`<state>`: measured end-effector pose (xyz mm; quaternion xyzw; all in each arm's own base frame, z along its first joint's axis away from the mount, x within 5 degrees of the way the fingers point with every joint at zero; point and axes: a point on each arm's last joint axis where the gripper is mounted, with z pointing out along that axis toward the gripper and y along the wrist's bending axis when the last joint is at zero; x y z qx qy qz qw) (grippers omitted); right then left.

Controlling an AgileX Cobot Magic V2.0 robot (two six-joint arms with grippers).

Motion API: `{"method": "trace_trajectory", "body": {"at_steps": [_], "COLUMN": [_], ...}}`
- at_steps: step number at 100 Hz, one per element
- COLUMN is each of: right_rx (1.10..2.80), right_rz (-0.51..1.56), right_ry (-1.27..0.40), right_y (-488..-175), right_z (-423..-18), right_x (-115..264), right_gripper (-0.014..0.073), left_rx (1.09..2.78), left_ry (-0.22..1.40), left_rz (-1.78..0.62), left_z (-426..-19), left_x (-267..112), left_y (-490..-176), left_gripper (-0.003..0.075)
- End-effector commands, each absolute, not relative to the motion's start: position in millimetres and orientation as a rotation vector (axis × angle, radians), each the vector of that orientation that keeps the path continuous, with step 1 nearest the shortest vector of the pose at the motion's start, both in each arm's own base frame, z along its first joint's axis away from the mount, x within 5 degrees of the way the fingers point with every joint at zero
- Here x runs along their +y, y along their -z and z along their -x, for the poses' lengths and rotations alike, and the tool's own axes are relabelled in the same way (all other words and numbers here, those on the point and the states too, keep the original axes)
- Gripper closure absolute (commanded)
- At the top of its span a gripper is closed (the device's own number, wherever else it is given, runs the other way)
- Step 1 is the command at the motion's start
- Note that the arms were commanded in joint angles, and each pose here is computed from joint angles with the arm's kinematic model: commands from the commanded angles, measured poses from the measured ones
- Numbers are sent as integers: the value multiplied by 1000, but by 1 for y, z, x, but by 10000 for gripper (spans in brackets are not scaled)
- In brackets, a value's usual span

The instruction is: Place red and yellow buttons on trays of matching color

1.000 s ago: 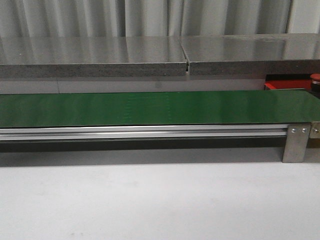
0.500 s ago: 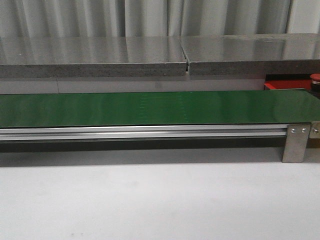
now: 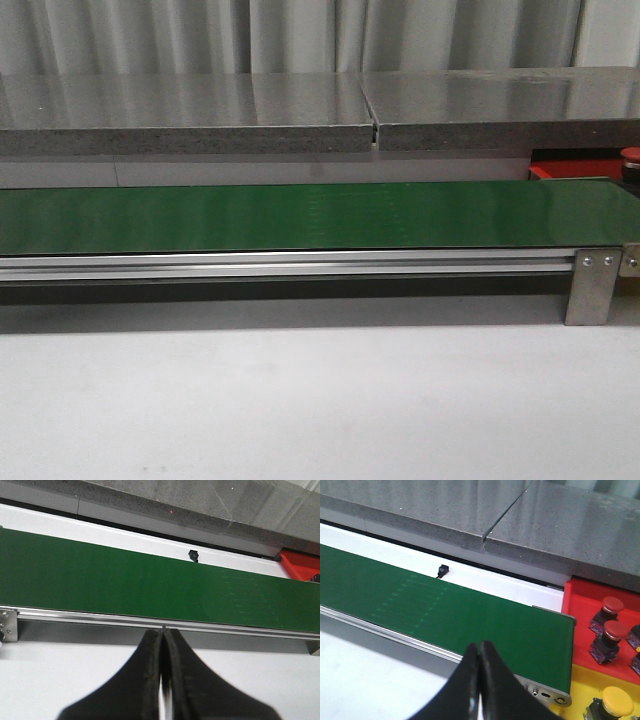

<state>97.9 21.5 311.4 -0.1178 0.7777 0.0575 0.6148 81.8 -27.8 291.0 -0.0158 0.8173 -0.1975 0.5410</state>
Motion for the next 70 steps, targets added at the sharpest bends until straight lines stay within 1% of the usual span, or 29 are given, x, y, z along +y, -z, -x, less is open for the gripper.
{"method": "trace_trajectory", "body": {"at_steps": [1,53,70], "right_rx": [1720,1720,1691], "right_rz": [245,244,224], "right_ry": [-102,-102,-85], "right_y": [-325,-325,-327], "right_z": [-99,-99,-100], "right_x": [19,19,17], "right_gripper": [663,663,663], "left_rx": [1871,1871,1871], "left_ry": [492,492,492], "left_rz": [67,67,67], "left_z": [-84,-84,-84], "left_x": [-27,-27,-27], "left_y": [-304,-304,-304], "left_gripper": [739,739,739]}}
